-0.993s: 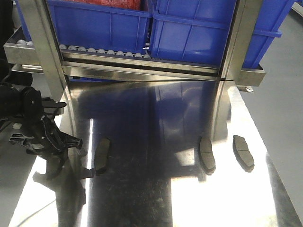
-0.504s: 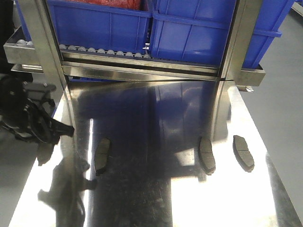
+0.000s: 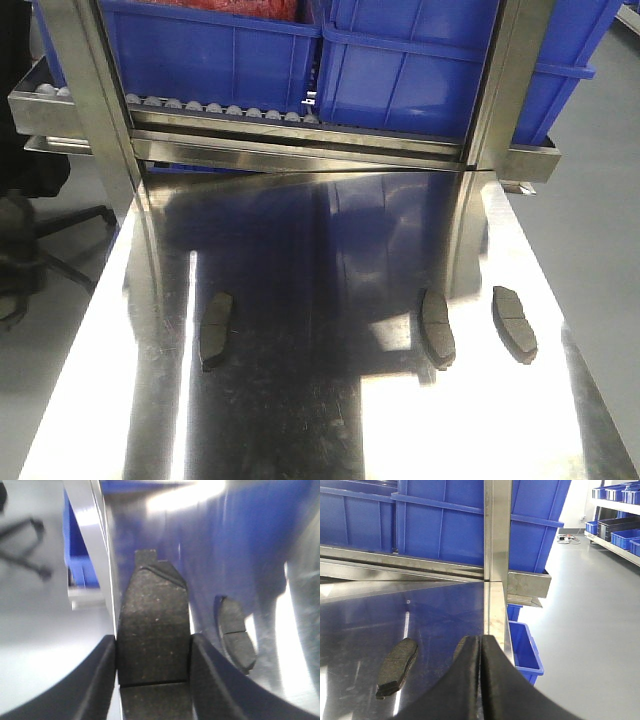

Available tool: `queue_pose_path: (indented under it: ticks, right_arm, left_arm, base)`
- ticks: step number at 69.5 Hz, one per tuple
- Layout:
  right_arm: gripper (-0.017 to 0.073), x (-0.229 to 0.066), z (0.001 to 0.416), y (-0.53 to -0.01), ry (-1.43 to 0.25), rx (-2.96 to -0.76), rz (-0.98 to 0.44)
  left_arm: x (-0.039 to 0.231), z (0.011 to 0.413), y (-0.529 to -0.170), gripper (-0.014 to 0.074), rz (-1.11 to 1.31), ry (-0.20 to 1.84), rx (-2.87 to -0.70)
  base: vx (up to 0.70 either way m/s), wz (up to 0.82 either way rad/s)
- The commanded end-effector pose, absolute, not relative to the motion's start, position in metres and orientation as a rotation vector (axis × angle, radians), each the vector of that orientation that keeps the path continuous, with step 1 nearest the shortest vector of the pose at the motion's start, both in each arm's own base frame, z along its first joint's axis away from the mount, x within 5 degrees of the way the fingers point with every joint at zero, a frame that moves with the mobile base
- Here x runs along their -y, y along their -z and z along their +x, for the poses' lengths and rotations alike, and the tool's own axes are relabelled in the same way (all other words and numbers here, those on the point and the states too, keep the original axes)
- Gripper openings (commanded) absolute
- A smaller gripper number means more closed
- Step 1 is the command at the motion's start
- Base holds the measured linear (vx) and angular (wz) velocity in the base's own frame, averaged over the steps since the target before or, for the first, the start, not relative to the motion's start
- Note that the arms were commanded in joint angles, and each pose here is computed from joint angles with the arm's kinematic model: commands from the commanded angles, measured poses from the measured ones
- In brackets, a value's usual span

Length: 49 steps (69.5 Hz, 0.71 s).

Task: Move and align brake pads A on conveyor
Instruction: 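Lift the brake pad with the left gripper and hold it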

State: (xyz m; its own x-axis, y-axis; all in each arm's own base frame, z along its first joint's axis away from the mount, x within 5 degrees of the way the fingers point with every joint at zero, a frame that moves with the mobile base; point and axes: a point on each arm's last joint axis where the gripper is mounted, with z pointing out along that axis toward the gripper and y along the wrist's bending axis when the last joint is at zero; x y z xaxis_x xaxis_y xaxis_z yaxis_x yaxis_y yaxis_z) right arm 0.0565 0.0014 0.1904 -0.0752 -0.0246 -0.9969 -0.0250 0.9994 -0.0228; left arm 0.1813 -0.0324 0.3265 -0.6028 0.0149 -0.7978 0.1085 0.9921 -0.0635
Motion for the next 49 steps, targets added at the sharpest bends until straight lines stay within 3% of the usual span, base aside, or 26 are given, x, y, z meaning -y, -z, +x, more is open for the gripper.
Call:
queue_pose_path:
  ticks: [1,28,49]
  right_arm:
    - [-0.0010,-0.001,0.056,-0.197,0.012,-1.559,-0.036]
    - [-0.0010,-0.001,0.056,-0.197,0.012,-1.559,-0.036]
    - [-0.0010,-0.001,0.056,-0.197,0.012,-1.559,-0.036]
  left_arm:
    - [0.030,0.162,-0.343,-0.0006,0.085,0.161,-2.027]
    - [0.014,0.078,-0.323,-0.0006,0.138,0.143,-1.732]
    - [0.010,0.058,-0.316,-0.0006,0.131,0.147,-1.694]
  base:
    - [0.00,0.00]
    - [0.00,0.00]
    - [0.00,0.00]
